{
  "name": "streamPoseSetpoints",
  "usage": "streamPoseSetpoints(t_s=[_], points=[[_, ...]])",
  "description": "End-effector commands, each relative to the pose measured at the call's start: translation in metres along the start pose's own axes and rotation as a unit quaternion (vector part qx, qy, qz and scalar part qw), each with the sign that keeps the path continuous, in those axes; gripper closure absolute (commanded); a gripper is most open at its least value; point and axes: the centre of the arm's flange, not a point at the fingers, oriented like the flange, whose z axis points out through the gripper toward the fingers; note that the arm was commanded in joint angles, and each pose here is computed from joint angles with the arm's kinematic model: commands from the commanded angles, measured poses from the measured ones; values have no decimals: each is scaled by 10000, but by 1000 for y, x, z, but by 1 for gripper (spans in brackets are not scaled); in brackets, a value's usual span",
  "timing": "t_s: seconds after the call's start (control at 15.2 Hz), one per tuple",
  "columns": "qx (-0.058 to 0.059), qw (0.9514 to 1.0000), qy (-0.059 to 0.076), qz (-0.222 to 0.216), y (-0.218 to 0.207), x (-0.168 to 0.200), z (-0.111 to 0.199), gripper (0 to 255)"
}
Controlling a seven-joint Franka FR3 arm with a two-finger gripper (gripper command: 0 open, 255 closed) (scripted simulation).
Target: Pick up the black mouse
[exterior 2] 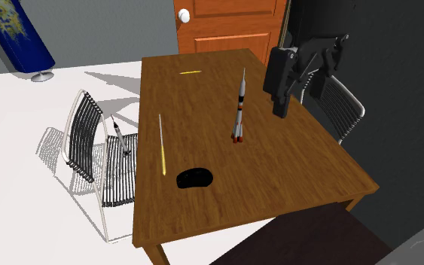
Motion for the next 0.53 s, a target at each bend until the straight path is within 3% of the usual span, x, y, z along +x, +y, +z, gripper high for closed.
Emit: streamPoseSetpoints(t_s=[0.0, 0.2, 0.46], points=[[0, 10000, 0, 0, 0, 0, 0, 0], [-50, 9986, 112, -514, -2, 20, 32, 0], [-117, 9924, 261, -1198, -7, 47, 74, 0]])
